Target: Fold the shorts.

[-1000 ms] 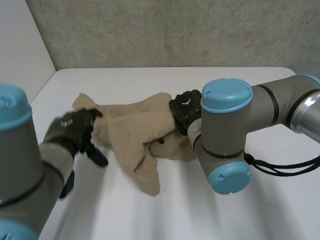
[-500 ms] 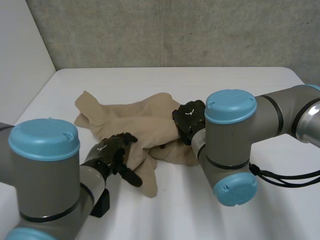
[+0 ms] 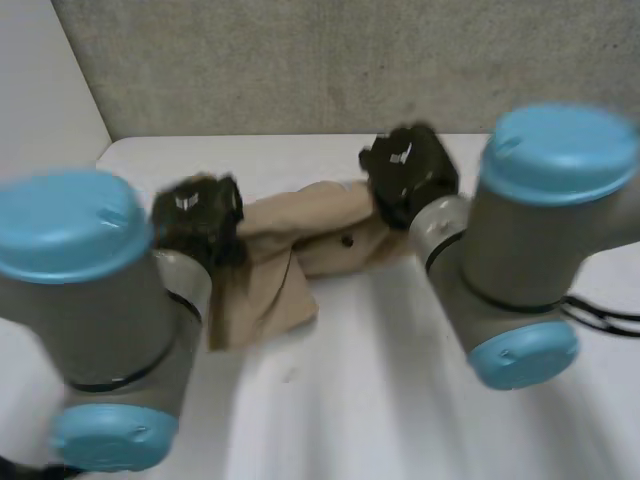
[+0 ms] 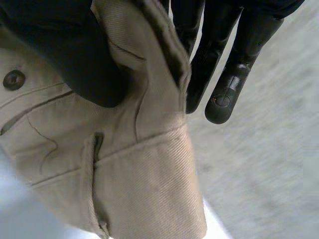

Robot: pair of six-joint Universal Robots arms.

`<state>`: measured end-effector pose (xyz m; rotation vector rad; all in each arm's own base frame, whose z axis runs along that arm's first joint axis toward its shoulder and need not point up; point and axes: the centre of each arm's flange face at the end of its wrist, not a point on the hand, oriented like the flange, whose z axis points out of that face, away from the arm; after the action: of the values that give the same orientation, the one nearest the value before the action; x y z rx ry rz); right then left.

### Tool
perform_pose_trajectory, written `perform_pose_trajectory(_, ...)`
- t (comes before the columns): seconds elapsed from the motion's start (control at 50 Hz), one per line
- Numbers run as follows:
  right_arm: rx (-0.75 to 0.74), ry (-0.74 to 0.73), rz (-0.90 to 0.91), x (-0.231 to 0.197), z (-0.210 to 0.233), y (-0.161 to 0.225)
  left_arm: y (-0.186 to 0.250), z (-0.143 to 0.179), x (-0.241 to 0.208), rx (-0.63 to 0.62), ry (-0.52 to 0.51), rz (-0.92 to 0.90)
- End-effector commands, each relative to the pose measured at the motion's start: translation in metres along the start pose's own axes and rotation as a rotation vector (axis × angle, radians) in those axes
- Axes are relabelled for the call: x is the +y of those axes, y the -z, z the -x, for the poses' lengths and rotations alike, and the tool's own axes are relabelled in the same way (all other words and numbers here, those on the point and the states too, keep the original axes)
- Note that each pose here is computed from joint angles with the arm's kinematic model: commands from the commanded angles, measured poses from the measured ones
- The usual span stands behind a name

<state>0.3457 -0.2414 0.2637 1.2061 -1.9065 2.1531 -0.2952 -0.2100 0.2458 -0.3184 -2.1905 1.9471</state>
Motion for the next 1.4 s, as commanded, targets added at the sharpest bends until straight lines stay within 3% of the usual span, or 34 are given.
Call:
perform_pose_trajectory(0.02, 0.051, 0.282, -0.086, -0.055, -0.048, 0.036, 0.042, 0.001, -0.076, 0.068, -0.433, -0.233)
perform_pose_trajectory(0.04, 0.053, 0.295, -0.083, -0.057, -0.050, 0.039, 0.047, 0.003, -0.080, 0.060, -0.513, -0.237)
perform_pose_trajectory(0.14, 0.009, 0.317, -0.035, -0.063, -0.055, 0.052, 0.051, 0.006, -0.075, 0.060, -0.655, -0.192)
perform_pose_trajectory(0.32, -0.157, 0.336, 0.123, -0.023, -0.022, 0.034, 0.023, -0.005, -0.024, 0.125, -0.736, -0.035)
perform_pose_trajectory(0.42, -0.149, 0.325, 0.127, -0.005, -0.008, 0.003, -0.026, -0.019, 0.010, 0.119, -0.750, -0.004)
perform_pose_trajectory(0.52, 0.029, 0.295, -0.036, -0.012, -0.015, -0.044, -0.080, -0.030, 0.000, 0.035, -0.711, -0.175)
perform_pose_trajectory(0.6, 0.309, 0.265, -0.271, -0.041, -0.053, -0.075, -0.115, -0.024, -0.057, -0.121, -0.680, -0.440)
perform_pose_trajectory(0.7, 0.604, 0.225, -0.575, -0.088, -0.100, -0.078, -0.117, -0.018, -0.132, -0.268, -0.604, -0.819)
perform_pose_trajectory(0.76, 0.640, 0.221, -0.626, -0.099, -0.108, -0.070, -0.098, -0.017, -0.156, -0.289, -0.570, -0.944)
perform_pose_trajectory(0.9, 0.499, 0.228, -0.528, -0.070, -0.084, -0.070, -0.084, -0.013, -0.124, -0.238, -0.601, -0.847)
perform_pose_trajectory(0.98, 0.372, 0.237, -0.393, -0.037, -0.062, -0.065, -0.072, -0.007, -0.072, -0.160, -0.623, -0.693)
perform_pose_trajectory(1.06, 0.168, 0.228, -0.160, 0.022, -0.023, -0.048, -0.060, -0.006, -0.015, -0.060, -0.639, -0.512)
perform_pose_trajectory(1.24, -0.088, 0.153, 0.140, 0.099, 0.026, -0.004, -0.017, -0.003, 0.091, 0.139, -0.664, -0.100)
perform_pose_trajectory(1.4, -0.182, 0.109, 0.222, 0.117, 0.041, 0.021, 0.018, -0.006, 0.110, 0.228, -0.707, 0.030)
